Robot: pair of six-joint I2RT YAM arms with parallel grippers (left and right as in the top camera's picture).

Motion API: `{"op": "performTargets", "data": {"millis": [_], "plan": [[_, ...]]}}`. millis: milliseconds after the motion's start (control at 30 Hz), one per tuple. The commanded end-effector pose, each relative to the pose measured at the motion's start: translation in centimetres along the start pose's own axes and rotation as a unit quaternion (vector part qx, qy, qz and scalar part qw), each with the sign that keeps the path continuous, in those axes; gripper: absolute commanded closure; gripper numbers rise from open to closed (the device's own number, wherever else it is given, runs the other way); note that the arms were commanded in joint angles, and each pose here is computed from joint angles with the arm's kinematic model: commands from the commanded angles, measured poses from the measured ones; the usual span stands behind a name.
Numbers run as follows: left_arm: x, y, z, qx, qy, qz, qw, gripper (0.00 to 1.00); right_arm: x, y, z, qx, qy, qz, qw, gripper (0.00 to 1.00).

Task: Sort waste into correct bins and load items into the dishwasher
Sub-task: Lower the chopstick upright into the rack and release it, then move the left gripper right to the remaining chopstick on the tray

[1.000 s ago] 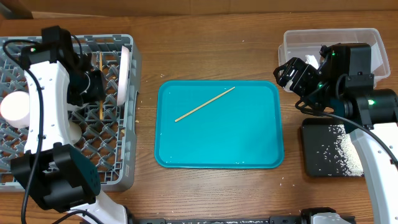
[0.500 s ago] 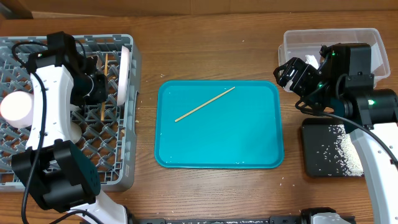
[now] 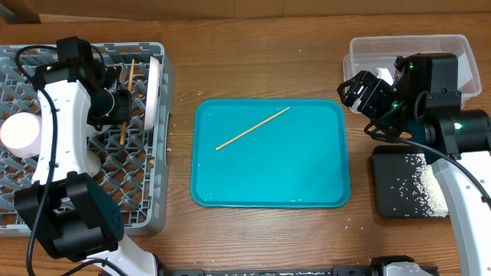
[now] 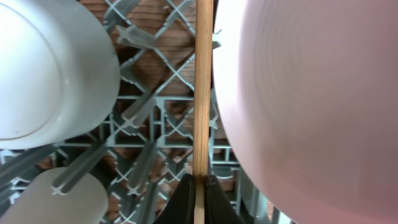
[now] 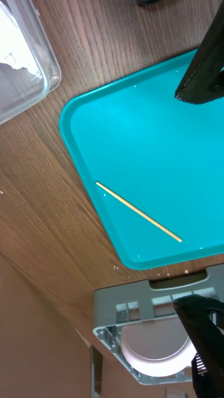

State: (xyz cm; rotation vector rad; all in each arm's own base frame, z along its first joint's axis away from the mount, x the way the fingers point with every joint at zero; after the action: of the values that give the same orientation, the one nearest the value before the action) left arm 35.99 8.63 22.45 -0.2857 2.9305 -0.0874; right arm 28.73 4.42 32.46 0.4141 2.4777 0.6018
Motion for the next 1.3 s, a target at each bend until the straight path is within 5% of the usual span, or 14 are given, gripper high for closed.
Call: {"op": "performTargets", "data": {"millis": [0,67,100,133,167,367,867,1000,1267], "plan": [[0.0,0.3,0.3,-0.031,0.005,0.013,0.999,0.96,-0.2,0.0,-0.1,0.003,-0.007,-0.004,1.0,0.0],[-0.1,0.4,0.3,-0.033,0.004,0.013,0.999,0.85,-0.2,0.0,-0.1,0.003,-0.008,-0.004,1.0,0.0],[-0.1,0.4,0.3,-0.033,0.003,0.013,0.999,0.65,-0.2,0.0,-0.1,0.003,-0.008,-0.004,1.0,0.0],[-0.1,0.4,0.3,-0.033,0.002,0.013,0.999,0.07,-0.2,0.0,-0.1,0.003,-0.008,-0.004,1.0,0.0],[-0.1,0.4,0.3,-0.033,0.002,0.013,0.999,0.0,-0.2,0.0,-0.1,0.003,-0.008,-0.004,1.0,0.0],[-0.4,0.2,0.3,-0.024,-0.007,-0.009,1.0,0.0,-0.2,0.0,-0.1,0.003,-0.008,-0.004,1.0,0.0],[0.1,-3.0,-4.1,0.154,0.005,-0.038,0.987,0.0,-0.2,0.0,-0.1,0.003,-0.008,-0.004,1.0,0.0],[0.2,-4.2,-8.6,0.205,-0.053,-0.02,0.977,0.0,-0.2,0.0,-0.1,0.003,-0.008,-0.004,1.0,0.0],[1.9,-4.4,-14.2,0.181,-0.143,-0.025,0.973,0.0,-0.2,0.0,-0.1,0.003,-0.008,-0.004,1.0,0.0]]}}
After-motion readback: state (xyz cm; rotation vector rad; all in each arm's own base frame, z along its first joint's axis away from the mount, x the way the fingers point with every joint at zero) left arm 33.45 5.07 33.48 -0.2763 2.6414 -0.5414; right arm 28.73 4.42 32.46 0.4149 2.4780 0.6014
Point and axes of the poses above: each gripper's point midway between its finger pads, its own z axis out along the fingers, its own y axis along the line the jaws close on, x = y × z, the point moved 9 cm from there along -z, back along the fingers, and after that the axes turned 8 degrees about -z, right-handed, at the moved point
